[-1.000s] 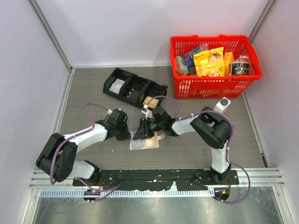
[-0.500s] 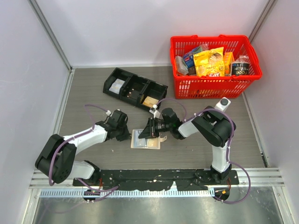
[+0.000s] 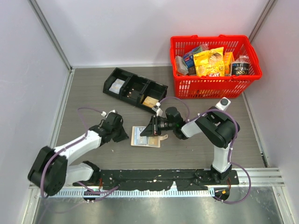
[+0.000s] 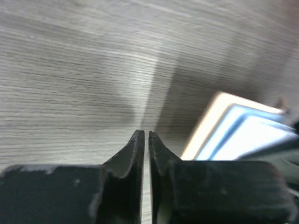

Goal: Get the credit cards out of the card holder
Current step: Remove the credit card from the card holder.

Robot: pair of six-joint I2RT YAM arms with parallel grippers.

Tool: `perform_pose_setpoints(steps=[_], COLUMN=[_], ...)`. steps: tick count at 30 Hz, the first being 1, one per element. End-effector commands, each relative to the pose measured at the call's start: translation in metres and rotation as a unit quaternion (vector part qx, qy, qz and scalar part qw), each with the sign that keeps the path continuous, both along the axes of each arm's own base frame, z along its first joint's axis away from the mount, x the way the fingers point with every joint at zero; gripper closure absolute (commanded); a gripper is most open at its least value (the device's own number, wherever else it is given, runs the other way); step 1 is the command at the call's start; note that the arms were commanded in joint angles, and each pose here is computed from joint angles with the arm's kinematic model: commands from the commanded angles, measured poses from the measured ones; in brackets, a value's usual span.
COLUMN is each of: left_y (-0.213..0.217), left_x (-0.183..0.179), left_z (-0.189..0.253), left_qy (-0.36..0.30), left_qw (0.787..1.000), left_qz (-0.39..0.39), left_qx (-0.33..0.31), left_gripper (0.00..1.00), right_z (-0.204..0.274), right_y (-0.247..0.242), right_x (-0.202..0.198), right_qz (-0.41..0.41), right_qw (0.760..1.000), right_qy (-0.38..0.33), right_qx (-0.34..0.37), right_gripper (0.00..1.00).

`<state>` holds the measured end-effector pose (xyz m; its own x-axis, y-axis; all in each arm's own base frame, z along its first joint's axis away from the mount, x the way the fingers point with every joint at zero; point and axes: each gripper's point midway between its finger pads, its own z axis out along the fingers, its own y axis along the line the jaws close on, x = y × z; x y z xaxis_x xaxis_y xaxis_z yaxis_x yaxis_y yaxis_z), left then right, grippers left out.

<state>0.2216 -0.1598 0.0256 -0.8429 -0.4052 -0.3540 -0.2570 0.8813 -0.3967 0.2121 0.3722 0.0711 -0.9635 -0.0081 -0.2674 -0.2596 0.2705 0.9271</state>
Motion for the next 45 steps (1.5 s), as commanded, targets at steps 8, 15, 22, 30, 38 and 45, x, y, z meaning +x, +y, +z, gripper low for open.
perform_pose_setpoints(steps=[8, 15, 22, 30, 38, 45], left_y=[-0.037, -0.064, -0.062, -0.046, -0.055, -0.064], left_x=[0.017, 0.013, 0.015, 0.017, 0.018, 0.019], left_z=[0.119, 0.117, 0.091, 0.061, 0.065, 0.084], left_qy=[-0.212, -0.211, -0.167, -0.138, -0.146, -0.171], left_qw=[0.962, 0.944, 0.955, 0.968, 0.952, 0.933], left_qz=[-0.075, -0.128, -0.123, -0.093, -0.107, -0.123], left_qx=[-0.156, -0.220, -0.211, -0.191, -0.246, -0.292], left_gripper=[0.61, 0.64, 0.66, 0.66, 0.67, 0.70], right_z=[0.021, 0.027, 0.028, 0.031, 0.035, 0.035], right_y=[0.009, 0.009, 0.009, 0.010, 0.011, 0.013], right_x=[0.007, 0.006, 0.006, 0.006, 0.006, 0.005], right_qz=[0.014, 0.017, 0.018, 0.019, 0.022, 0.024], right_qw=[0.999, 0.998, 0.998, 0.997, 0.997, 0.997], right_qy=[-0.039, -0.045, -0.048, -0.049, -0.048, -0.042], right_qx=[0.030, 0.039, 0.041, 0.048, 0.058, 0.064], right_gripper=[0.98, 0.99, 0.99, 0.99, 0.99, 0.99])
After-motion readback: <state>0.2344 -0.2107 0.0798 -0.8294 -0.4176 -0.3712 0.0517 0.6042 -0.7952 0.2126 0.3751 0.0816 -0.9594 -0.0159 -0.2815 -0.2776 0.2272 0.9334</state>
